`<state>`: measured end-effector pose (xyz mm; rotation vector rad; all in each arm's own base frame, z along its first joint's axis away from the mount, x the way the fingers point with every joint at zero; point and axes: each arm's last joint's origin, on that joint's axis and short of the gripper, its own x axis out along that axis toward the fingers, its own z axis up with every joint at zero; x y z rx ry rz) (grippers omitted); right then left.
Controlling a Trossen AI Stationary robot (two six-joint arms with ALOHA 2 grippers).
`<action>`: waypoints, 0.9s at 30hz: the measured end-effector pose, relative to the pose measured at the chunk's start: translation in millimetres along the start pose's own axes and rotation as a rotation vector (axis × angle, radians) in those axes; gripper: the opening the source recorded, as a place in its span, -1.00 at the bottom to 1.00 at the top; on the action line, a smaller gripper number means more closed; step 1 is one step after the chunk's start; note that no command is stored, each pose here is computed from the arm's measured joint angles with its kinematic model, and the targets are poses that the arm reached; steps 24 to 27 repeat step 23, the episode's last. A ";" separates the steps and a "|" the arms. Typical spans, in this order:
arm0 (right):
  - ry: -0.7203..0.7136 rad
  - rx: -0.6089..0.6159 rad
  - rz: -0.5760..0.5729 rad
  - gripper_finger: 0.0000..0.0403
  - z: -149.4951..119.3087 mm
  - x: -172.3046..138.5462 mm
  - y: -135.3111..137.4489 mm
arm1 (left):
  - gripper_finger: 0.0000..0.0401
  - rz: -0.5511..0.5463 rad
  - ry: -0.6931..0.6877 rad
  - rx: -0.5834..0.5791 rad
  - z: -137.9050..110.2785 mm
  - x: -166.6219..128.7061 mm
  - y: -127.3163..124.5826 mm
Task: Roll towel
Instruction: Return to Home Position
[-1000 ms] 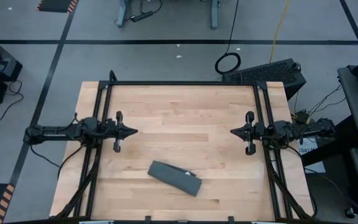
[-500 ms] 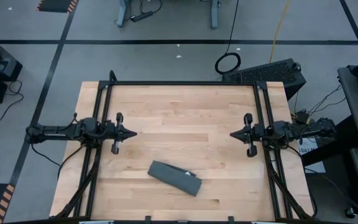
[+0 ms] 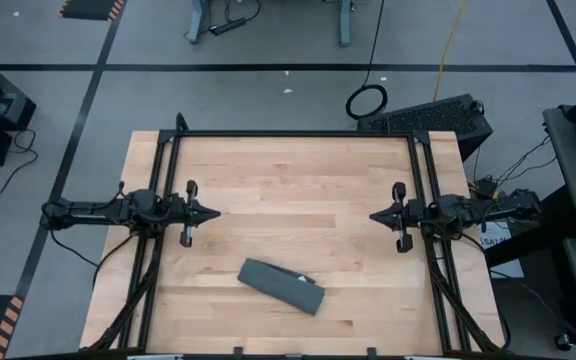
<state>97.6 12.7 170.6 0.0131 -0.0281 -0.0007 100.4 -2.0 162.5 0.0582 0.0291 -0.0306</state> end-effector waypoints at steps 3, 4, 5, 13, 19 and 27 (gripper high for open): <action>-0.018 -0.024 -0.003 -1.00 1.5 -1.1 -0.3 | -0.99 0.000 0.000 0.000 0.0 0.0 0.0; -0.026 -0.034 -0.015 -1.00 2.1 -1.6 -0.7 | -0.99 0.001 0.000 0.000 0.0 0.0 0.0; -0.035 -0.042 -0.038 -1.00 3.0 -2.0 -1.4 | -0.99 0.006 0.001 0.000 -0.1 0.0 0.2; -0.038 -0.028 -0.183 -1.00 3.7 -1.8 -5.5 | -0.99 0.019 0.005 0.003 -0.4 0.1 1.1; -0.038 -0.033 -0.183 -1.00 3.7 -1.8 -5.5 | -0.99 0.006 0.006 0.007 -0.5 0.2 0.7; -0.047 -0.032 -0.183 -1.00 4.3 -1.7 -5.5 | -0.99 0.016 0.006 0.009 -0.5 0.2 1.0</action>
